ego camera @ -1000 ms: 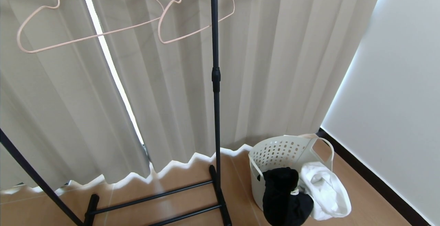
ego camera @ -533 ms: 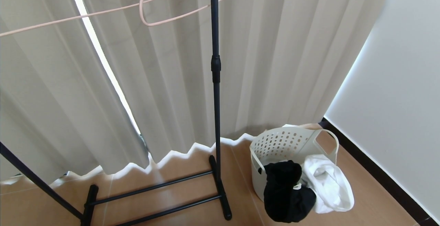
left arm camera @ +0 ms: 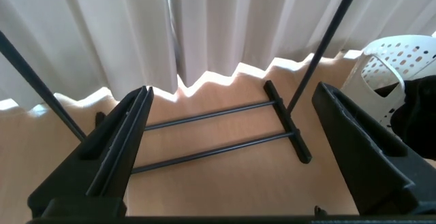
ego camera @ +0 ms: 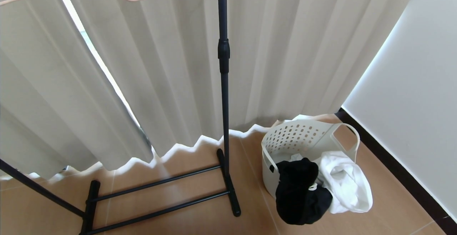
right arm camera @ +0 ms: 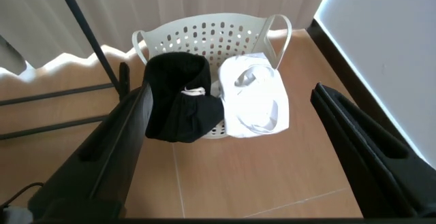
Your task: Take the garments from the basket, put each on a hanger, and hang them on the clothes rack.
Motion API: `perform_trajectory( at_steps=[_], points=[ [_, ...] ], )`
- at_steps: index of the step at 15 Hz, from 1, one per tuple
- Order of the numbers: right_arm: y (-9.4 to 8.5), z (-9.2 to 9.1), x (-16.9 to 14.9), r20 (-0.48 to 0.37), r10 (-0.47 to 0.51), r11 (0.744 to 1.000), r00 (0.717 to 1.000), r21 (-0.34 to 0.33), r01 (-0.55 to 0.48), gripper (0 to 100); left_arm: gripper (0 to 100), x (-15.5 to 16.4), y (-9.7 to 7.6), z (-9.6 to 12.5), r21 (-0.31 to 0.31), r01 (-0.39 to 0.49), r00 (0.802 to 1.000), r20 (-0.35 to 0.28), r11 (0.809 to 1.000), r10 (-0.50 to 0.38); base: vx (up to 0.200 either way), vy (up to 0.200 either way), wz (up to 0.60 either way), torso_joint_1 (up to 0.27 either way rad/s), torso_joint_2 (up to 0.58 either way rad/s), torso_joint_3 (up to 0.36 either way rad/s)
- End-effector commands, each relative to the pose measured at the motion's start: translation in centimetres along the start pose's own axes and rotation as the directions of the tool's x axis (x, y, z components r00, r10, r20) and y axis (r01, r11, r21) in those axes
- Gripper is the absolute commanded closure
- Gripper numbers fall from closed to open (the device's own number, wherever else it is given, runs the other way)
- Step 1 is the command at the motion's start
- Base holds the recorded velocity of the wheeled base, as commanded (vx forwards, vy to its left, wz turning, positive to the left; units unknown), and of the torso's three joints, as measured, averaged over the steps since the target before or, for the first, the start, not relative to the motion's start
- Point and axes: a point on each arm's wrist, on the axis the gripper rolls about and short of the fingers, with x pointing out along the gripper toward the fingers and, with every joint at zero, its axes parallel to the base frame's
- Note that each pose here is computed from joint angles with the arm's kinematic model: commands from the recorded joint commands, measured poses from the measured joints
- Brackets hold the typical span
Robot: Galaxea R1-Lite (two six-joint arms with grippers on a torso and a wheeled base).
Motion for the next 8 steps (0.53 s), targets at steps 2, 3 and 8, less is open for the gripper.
perform_trajectory(
  at_steps=[2, 3, 8],
  points=[
    [0.00, 0.00, 0.00, 0.001, 0.000, 1.000, 1.000, 0.000, 0.000, 0, 0, 0.01, 0.00, 0.01, -0.001, -0.002, 1.000, -0.001, 1.000, 0.002, 0.000, 0.000, 0.00, 0.000, 0.00, -0.203],
    [0.00, 0.00, 0.00, 0.001, 0.000, 1.000, 1.000, 0.000, 0.000, 0, 0, 0.01, 0.00, 0.01, 0.000, 0.000, 1.000, -0.001, 1.000, 0.000, 0.000, 0.000, 0.00, 0.007, 0.01, -0.207],
    [0.00, 0.00, 0.00, 0.001, 0.000, 1.000, 1.000, 0.000, 0.000, 0, 0, 0.01, 0.00, 0.01, -0.001, -0.002, 1.000, -0.001, 1.000, 0.002, 0.000, 0.000, 0.00, 0.003, 0.00, -0.198]
  ],
)
